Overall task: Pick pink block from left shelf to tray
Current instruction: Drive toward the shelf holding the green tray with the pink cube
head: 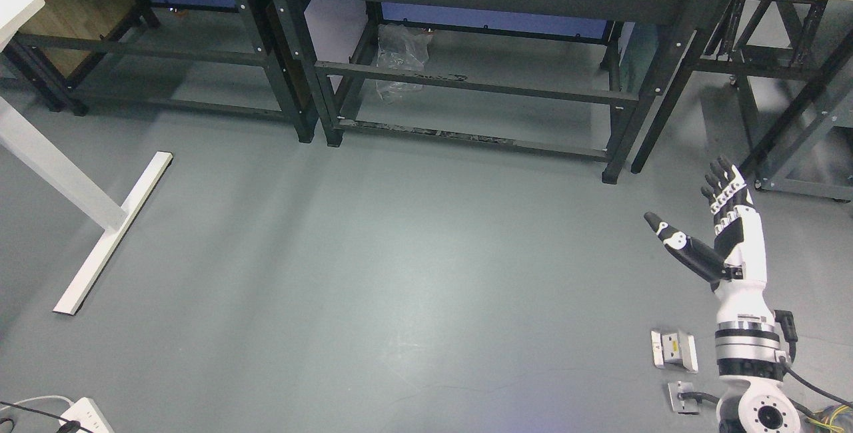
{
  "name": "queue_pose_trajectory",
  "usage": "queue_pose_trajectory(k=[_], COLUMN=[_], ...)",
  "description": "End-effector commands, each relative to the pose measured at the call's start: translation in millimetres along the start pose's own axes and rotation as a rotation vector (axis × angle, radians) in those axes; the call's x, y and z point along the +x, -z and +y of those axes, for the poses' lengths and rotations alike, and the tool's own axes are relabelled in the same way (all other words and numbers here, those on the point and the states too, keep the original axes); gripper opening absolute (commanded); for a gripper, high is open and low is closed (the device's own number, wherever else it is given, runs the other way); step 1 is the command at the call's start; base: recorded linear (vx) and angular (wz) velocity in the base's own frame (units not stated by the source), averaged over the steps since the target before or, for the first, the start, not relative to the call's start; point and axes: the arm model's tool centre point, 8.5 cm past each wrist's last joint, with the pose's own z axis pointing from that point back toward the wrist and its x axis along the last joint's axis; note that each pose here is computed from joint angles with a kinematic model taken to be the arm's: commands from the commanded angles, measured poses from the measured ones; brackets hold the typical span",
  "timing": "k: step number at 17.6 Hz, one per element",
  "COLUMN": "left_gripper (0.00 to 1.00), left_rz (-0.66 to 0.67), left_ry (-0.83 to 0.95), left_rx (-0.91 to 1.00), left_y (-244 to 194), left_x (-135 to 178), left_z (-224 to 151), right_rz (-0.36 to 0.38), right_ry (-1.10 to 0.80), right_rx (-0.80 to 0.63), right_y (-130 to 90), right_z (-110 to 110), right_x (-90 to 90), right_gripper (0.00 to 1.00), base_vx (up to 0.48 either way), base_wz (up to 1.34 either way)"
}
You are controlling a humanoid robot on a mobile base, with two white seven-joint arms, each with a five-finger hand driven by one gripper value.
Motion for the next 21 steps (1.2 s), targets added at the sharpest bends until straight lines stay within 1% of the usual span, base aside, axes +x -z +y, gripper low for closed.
queue_pose_trajectory(k=[1, 21], left_gripper=[1.00, 1.00], left_rz=[-0.011, -0.011], left_ry=[0.004, 0.004], left_rx=[0.017, 0.017], left_y=[0.6, 0.6], left_x=[7.8, 7.8], left_z=[10.7, 10.7], right_rz=[0.014, 0.037], right_ry=[-0.007, -0.006], right_rx=[0.015, 0.052], right_y=[-3.9, -10.4], right_z=[-0.2, 10.1], right_x=[-4.2, -8.8], right_gripper=[1.00, 1.00], base_vx=[0.000, 0.017], base_wz=[0.00, 0.01])
